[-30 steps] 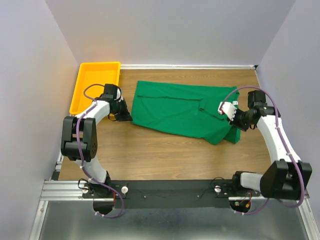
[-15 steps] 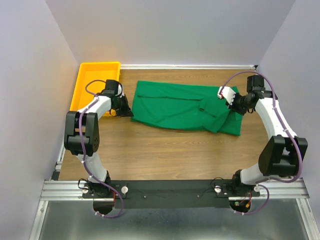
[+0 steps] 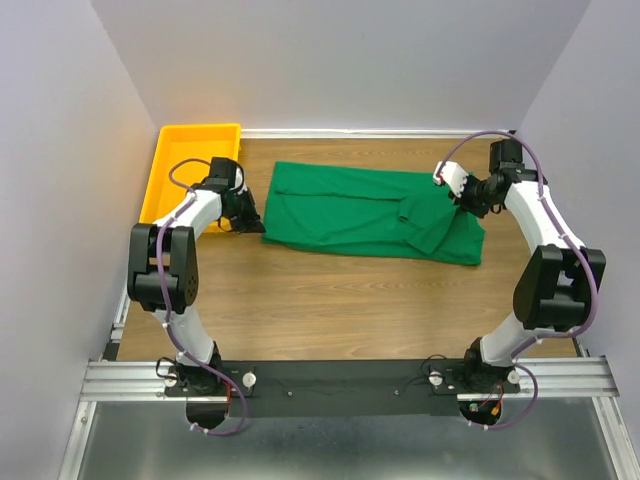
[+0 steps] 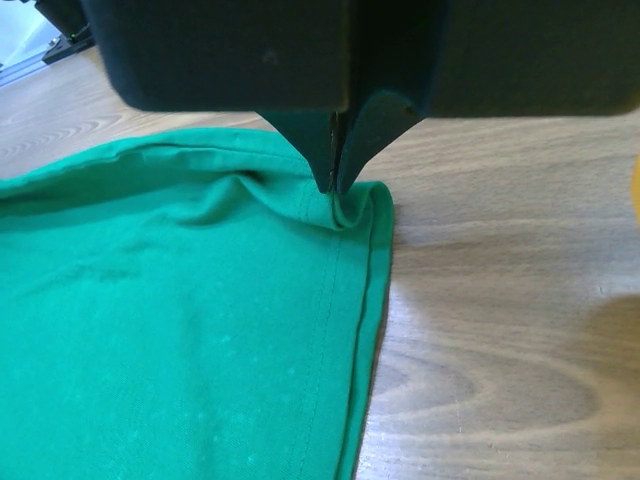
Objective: Fold and stack the t-shirts
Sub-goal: Fold the tshirt
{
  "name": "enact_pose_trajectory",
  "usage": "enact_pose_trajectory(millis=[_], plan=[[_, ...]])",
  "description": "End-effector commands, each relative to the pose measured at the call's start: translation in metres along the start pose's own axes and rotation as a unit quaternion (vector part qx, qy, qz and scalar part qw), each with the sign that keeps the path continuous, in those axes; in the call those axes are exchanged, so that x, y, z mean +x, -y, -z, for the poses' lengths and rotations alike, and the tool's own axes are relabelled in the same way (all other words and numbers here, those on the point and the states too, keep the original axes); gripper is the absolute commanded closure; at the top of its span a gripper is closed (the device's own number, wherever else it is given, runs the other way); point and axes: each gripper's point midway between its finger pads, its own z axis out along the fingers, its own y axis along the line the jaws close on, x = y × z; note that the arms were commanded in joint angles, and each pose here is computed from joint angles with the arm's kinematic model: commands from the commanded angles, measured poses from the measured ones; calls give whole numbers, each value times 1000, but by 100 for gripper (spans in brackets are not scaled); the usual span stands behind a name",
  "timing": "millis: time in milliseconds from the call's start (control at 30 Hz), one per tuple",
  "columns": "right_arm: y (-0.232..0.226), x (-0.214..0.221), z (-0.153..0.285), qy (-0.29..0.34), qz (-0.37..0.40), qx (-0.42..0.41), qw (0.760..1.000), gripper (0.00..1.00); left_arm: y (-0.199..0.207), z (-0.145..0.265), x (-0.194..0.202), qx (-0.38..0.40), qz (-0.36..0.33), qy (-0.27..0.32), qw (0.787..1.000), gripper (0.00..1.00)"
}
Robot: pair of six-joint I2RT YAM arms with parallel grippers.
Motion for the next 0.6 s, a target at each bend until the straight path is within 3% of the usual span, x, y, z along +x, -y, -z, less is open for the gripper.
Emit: enact_pose_trajectory(millis=[0, 567], plan=[[24, -10, 0, 17, -1, 27, 999, 100, 4, 17, 4, -1, 8, 10, 1000, 100], [50, -16, -14, 29, -5, 40, 999, 99, 13, 31, 10, 12, 25, 7, 1000, 100]])
